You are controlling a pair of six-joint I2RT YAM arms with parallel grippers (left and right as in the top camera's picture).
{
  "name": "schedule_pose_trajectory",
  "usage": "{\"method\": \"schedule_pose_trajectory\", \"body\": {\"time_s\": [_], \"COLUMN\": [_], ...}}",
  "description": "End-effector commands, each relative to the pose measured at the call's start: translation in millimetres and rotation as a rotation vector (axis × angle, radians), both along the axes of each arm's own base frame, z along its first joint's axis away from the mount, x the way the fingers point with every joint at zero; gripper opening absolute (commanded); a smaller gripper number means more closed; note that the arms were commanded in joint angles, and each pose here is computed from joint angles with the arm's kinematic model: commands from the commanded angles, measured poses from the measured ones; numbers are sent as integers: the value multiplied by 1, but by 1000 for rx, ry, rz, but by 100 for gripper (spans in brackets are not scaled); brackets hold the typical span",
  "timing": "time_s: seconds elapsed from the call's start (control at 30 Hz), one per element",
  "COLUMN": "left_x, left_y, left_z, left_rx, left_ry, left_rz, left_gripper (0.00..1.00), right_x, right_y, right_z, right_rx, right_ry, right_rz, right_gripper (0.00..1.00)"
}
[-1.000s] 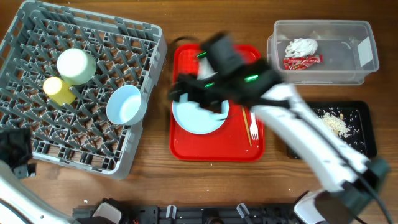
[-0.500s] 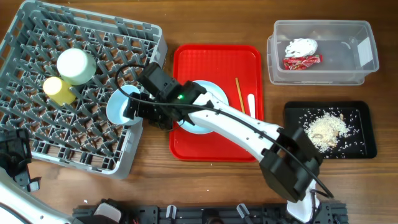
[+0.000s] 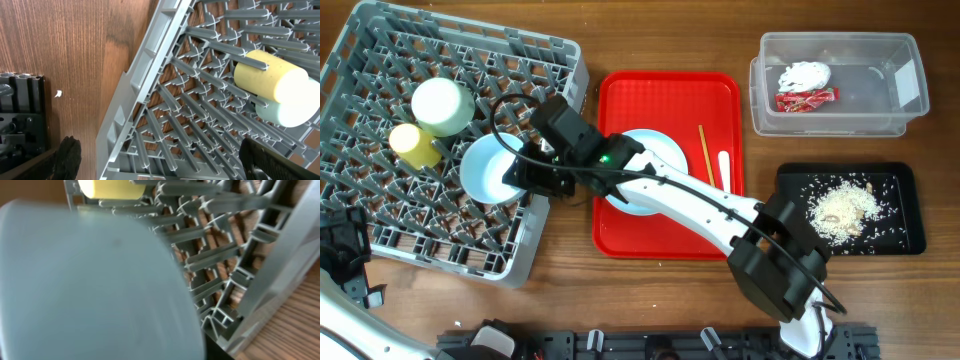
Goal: Sort waste into correct bins and load items into the dishwasher rack
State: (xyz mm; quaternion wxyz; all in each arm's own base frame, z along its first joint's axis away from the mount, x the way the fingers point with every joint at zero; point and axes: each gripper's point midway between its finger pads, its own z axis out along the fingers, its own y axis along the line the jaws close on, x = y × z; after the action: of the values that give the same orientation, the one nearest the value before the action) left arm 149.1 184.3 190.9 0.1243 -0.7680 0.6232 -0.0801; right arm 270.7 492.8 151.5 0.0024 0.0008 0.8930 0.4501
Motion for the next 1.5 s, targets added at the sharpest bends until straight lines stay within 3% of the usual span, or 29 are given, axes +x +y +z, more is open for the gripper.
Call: {"method": "schedule_pose_trajectory", "body": {"time_s": [0.0, 0.13, 0.27, 0.4, 0.7, 0.83, 0.93, 1.1, 1.17, 1.27, 1.4, 1.43, 1.47], "left_x": [-1, -1, -1, 3, 40, 55, 54, 42, 35, 44, 73, 76, 78], "left_y": [1, 1, 1, -6, -37, -50, -50, -40, -37, -46, -76, -80, -84], "left_z": [6, 6, 6, 1, -19, -18, -18, -19, -20, -17, -2, 0, 0], "left_rx": [15, 15, 15, 1, 12, 44, 43, 29, 17, 5, -40, -46, -50], "left_ry": [-12, -13, -13, -5, 1, -9, -9, 3, 12, -45, -256, -272, -276], "left_rz": [17, 16, 16, -12, -272, -402, -398, -332, -306, -409, -630, -648, -662], "left_gripper": [100, 100, 100, 100, 100, 100, 100, 100, 100, 99, 83, 58, 24], "right_x": [-5, 7, 37, 74, 129, 133, 129, 115, 109, 112, 130, 137, 143], "right_y": [6, 4, -8, -26, -62, -57, -45, -24, -20, -31, -55, -71, -87], "right_z": [4, 1, -1, 3, 16, 32, 37, 9, 2, 32, 117, 139, 154], "right_rx": [30, 4, -71, -136, -409, -540, -592, -586, -591, -554, -381, -364, -359], "right_ry": [-23, -137, -318, -428, -796, -1032, -1151, -1152, -1145, -1089, -975, -966, -955], "right_rz": [49, 46, 15, -72, -267, -272, -266, -169, -150, -288, -362, -377, -393], "right_gripper": [29, 22, 32, 33, 35, 38, 41, 47, 59, 66, 69, 72, 73]}}
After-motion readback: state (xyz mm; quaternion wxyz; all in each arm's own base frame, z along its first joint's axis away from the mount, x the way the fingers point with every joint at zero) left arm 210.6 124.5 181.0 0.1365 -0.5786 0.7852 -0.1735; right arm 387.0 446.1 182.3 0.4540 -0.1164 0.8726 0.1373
